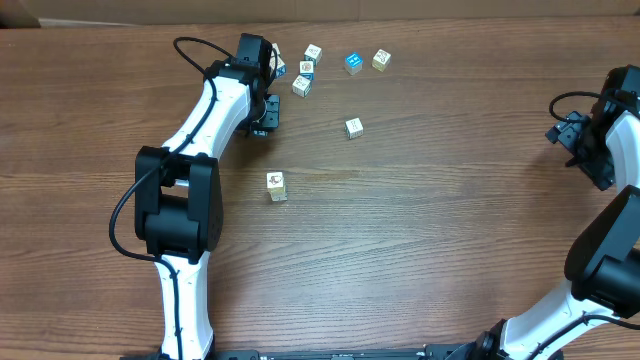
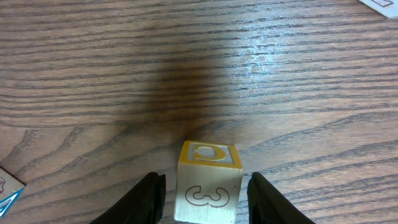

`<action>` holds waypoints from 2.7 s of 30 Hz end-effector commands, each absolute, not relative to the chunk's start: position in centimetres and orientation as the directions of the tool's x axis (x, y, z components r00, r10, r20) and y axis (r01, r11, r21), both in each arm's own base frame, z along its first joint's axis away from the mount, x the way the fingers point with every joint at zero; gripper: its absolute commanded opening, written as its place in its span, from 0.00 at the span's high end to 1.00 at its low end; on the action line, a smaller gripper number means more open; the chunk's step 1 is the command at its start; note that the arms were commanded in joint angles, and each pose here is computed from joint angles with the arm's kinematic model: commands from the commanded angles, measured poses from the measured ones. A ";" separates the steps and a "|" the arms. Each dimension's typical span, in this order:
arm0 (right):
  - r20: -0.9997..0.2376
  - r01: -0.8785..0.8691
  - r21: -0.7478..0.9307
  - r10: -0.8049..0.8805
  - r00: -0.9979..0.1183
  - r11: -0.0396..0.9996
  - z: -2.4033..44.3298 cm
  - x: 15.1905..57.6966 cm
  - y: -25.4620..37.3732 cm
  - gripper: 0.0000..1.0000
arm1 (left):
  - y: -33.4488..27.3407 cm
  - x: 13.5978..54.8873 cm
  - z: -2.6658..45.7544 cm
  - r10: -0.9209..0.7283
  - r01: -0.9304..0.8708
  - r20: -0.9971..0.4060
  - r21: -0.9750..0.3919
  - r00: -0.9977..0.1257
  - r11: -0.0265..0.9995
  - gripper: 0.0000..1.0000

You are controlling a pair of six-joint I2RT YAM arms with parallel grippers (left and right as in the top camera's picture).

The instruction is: Form a tower

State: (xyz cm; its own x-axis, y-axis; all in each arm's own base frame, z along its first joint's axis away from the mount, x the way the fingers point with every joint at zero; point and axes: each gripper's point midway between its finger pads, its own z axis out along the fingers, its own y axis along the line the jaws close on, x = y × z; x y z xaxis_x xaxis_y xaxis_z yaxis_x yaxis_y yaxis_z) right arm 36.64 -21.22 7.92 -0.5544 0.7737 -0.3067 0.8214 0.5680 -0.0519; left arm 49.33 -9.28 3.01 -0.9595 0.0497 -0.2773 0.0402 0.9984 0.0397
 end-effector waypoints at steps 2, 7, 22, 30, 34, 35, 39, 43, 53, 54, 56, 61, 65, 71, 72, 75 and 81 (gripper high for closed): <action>-0.351 0.824 -0.033 0.766 -0.539 0.565 9.6 37.1 -21.8 0.00 | -9.5 49.4 4.1 0.061 0.055 -0.299 0.030 -0.952 0.998 0.60; -0.351 0.824 -0.033 0.766 -0.539 0.565 9.6 37.1 -21.7 0.00 | -9.5 49.4 4.1 0.061 0.055 -0.300 0.029 -0.952 0.998 0.61; -0.351 0.824 -0.033 0.766 -0.539 0.565 9.6 37.1 -21.7 0.00 | -9.6 49.4 4.1 0.062 0.056 -0.299 0.029 -0.952 0.998 0.62; -0.351 0.824 -0.033 0.766 -0.539 0.565 9.6 37.1 -21.7 0.00 | -9.6 49.4 4.1 0.062 0.055 -0.300 0.029 -0.952 0.998 0.65; -0.351 0.824 -0.033 0.766 -0.539 0.565 9.6 37.1 -21.7 0.00 | -9.6 49.4 4.1 0.062 0.056 -0.300 0.028 -0.952 0.998 0.59; -0.351 0.825 -0.033 0.766 -0.539 0.565 9.6 37.1 -21.7 0.00 | -9.6 49.4 4.1 0.062 0.057 -0.299 0.026 -0.952 0.998 0.58; -0.351 0.825 -0.033 0.766 -0.539 0.565 9.6 37.1 -21.8 0.00 | -9.9 49.4 4.0 0.062 0.061 -0.298 0.012 -0.953 0.998 0.55; -0.351 0.824 -0.033 0.766 -0.539 0.565 9.6 37.1 -21.8 0.00 | -9.9 49.4 3.7 0.062 0.061 -0.296 0.013 -0.953 0.998 0.59; -0.351 0.824 -0.033 0.766 -0.539 0.565 9.6 37.1 -21.7 0.00 | -9.8 49.4 2.3 0.063 0.060 -0.274 0.017 -0.960 0.998 0.79; -0.351 0.824 -0.033 0.766 -0.539 0.565 9.6 37.1 -21.7 0.00 | -9.8 49.4 2.3 0.062 0.060 -0.275 0.017 -0.959 0.998 0.78; -0.351 0.825 -0.033 0.766 -0.539 0.565 9.6 37.1 -21.7 0.00 | -9.8 49.4 2.3 0.063 0.061 -0.274 0.017 -0.960 0.998 0.79; -0.351 0.825 -0.033 0.766 -0.539 0.565 9.6 37.1 -21.7 0.00 | -9.8 49.4 2.3 0.062 0.060 -0.274 0.017 -0.960 0.998 0.65; -0.351 0.824 -0.033 0.766 -0.539 0.565 9.6 37.1 -21.7 0.00 | -9.8 49.4 2.3 0.063 0.061 -0.274 0.017 -0.960 0.998 0.60; -0.351 0.825 -0.033 0.766 -0.539 0.565 9.6 37.1 -21.7 0.00 | -9.8 49.3 2.3 0.062 0.060 -0.273 0.016 -0.960 0.998 0.22; -0.351 0.824 -0.033 0.766 -0.539 0.565 9.6 37.1 -21.7 0.00 | -9.8 49.3 2.3 0.062 0.060 -0.273 0.016 -0.960 0.998 0.14; -0.351 0.824 -0.033 0.766 -0.539 0.565 9.6 37.1 -21.7 0.00 | -9.9 49.5 3.3 0.049 0.049 -0.282 0.008 -0.958 0.999 0.09; -0.351 0.824 -0.033 0.766 -0.539 0.565 9.6 37.1 -21.7 0.00 | -9.9 50.3 12.2 0.018 0.023 -0.372 -0.010 -0.928 1.000 0.00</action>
